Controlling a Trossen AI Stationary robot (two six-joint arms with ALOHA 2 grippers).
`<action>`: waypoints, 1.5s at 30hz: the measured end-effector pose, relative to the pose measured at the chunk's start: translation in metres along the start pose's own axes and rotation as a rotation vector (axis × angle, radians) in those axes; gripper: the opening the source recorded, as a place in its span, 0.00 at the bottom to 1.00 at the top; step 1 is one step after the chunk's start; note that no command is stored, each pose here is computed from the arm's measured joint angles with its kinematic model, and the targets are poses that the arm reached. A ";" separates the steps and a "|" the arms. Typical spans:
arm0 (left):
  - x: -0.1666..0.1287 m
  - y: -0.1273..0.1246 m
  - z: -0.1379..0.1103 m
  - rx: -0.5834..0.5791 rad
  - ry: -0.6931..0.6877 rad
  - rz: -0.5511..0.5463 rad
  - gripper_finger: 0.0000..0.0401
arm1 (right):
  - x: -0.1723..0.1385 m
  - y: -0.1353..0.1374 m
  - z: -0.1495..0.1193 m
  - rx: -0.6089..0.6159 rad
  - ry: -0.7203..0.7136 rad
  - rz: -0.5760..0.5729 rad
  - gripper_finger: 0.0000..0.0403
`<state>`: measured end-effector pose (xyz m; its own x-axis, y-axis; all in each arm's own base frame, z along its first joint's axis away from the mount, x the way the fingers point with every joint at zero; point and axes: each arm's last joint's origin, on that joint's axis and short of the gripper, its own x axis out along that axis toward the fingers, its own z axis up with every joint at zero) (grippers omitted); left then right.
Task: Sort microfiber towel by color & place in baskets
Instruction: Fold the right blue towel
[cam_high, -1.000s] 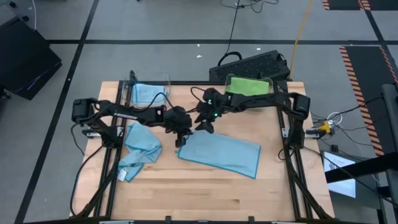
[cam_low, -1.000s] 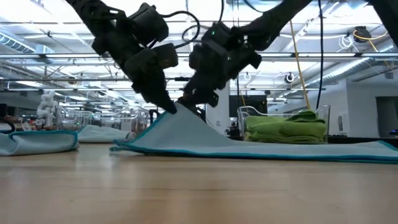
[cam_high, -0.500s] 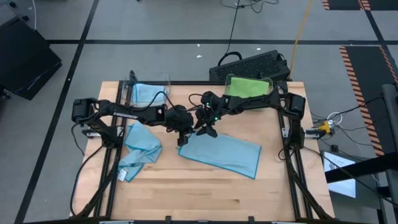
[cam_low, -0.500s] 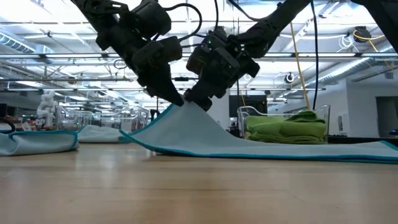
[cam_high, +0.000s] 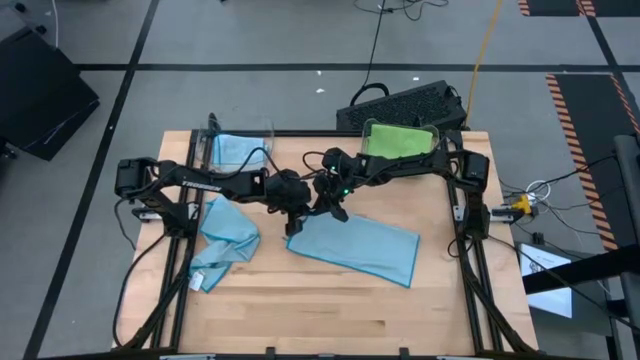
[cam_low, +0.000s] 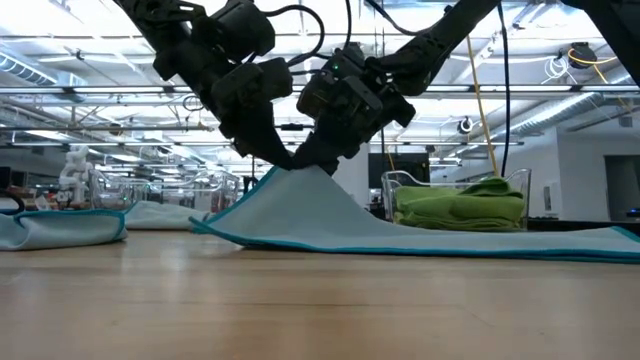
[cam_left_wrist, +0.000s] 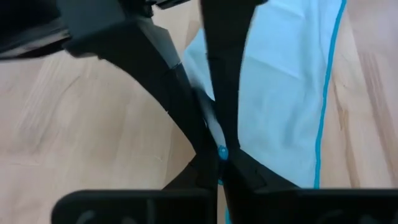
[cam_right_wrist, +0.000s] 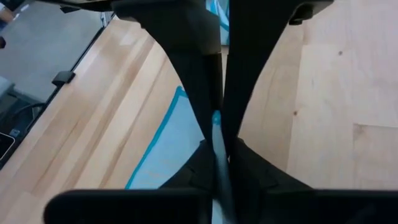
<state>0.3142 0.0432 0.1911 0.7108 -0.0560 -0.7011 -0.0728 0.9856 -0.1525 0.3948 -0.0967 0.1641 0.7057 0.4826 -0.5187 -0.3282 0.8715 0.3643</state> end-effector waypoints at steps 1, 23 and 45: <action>0.000 0.000 0.000 -0.020 0.000 0.000 0.03 | 0.000 0.000 0.000 0.002 0.001 0.000 0.07; -0.041 -0.022 -0.014 -0.253 0.076 0.132 0.74 | -0.003 -0.001 -0.001 0.027 0.008 0.004 0.00; 0.012 -0.051 -0.116 -0.306 -0.001 0.004 0.52 | -0.008 -0.004 0.001 0.050 -0.002 -0.010 0.00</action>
<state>0.2455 -0.0265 0.1102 0.7108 -0.0514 -0.7015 -0.2833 0.8919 -0.3524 0.3908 -0.1042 0.1673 0.7101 0.4740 -0.5206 -0.2898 0.8707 0.3974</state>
